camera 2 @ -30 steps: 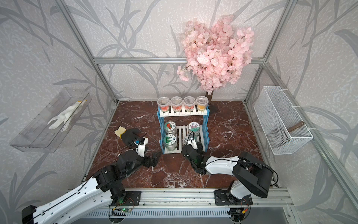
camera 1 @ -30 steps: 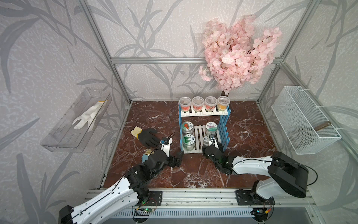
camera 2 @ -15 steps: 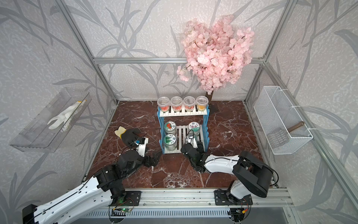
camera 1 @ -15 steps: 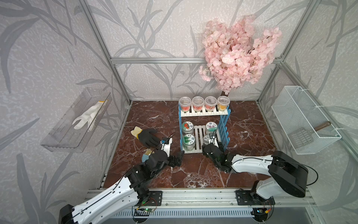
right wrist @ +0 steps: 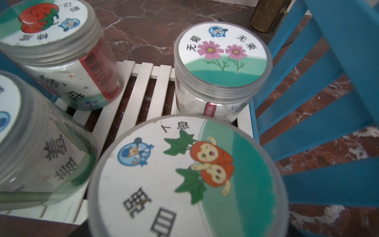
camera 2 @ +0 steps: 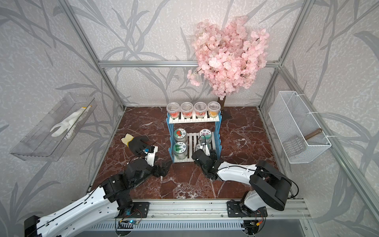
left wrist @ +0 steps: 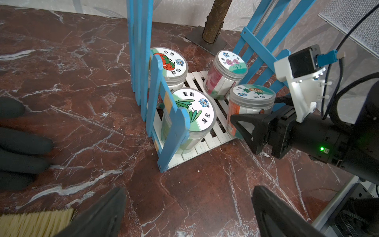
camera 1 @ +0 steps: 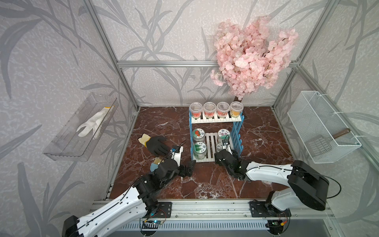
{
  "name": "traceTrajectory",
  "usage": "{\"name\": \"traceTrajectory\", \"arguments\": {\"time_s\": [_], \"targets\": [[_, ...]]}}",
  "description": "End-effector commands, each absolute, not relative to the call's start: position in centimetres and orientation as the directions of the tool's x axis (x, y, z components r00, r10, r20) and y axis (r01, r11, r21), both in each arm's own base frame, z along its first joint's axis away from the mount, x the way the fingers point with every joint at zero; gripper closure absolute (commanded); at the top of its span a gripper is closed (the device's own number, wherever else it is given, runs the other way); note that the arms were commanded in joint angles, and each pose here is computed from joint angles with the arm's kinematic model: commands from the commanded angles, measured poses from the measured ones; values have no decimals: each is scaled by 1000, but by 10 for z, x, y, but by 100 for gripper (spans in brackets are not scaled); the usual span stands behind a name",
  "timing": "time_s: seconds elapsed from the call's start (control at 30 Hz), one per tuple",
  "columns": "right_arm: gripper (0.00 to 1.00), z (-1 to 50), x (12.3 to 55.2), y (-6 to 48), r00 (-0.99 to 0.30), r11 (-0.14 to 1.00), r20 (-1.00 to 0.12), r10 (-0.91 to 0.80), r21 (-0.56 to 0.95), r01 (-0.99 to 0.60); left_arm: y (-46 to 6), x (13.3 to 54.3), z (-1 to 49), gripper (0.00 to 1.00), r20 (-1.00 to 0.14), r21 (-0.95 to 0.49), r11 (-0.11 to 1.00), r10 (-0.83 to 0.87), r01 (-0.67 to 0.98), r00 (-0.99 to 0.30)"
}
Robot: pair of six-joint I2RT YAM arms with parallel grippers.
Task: Place the seed container on the shelf
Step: Place the seed jar on the shelf.
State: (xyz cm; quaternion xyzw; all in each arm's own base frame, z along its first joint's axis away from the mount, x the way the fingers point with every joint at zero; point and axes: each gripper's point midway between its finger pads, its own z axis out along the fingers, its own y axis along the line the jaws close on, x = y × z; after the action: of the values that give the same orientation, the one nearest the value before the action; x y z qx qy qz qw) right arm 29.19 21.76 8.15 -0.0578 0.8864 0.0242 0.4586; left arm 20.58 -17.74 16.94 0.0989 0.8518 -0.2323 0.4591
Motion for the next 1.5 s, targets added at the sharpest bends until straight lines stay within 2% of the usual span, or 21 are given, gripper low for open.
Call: {"name": "traceTrajectory", "arguments": {"time_s": [0.0, 0.27, 0.47, 0.63, 0.77, 0.87, 1.07, 1.3, 1.47], "targets": [[9, 74, 289, 215, -604, 992, -792, -86, -14, -124, -178, 205, 164, 0, -822, -306, 872, -39, 383, -568], [10, 76, 293, 214, -576, 991, -810, -113, -48, -126, -177, 205, 165, 0, -824, -311, 871, -49, 379, -565], [4, 76, 291, 208, -594, 993, -797, -110, -62, -100, -178, 205, 164, 0, -823, -309, 872, -45, 380, -567], [4, 84, 289, 212, -602, 992, -793, -99, -35, -118, -178, 205, 164, 0, -822, -309, 872, -43, 381, -569], [9, 95, 285, 216, -616, 990, -781, -101, -15, -143, -177, 205, 164, 0, -822, -308, 872, -43, 380, -568], [13, 99, 290, 201, -634, 995, -768, -88, -32, -100, -178, 205, 165, 0, -822, -314, 870, -49, 379, -567], [14, 100, 295, 187, -647, 997, -759, -69, -42, -57, -179, 205, 162, 0, -818, -319, 868, -50, 381, -572], [14, 93, 302, 202, -650, 997, -758, -46, 6, -78, -179, 205, 162, 0, -817, -318, 869, -48, 379, -575], [11, 87, 308, 196, -650, 998, -757, -65, -56, -35, -179, 204, 162, 0, -815, -319, 869, -48, 379, -578]]}}
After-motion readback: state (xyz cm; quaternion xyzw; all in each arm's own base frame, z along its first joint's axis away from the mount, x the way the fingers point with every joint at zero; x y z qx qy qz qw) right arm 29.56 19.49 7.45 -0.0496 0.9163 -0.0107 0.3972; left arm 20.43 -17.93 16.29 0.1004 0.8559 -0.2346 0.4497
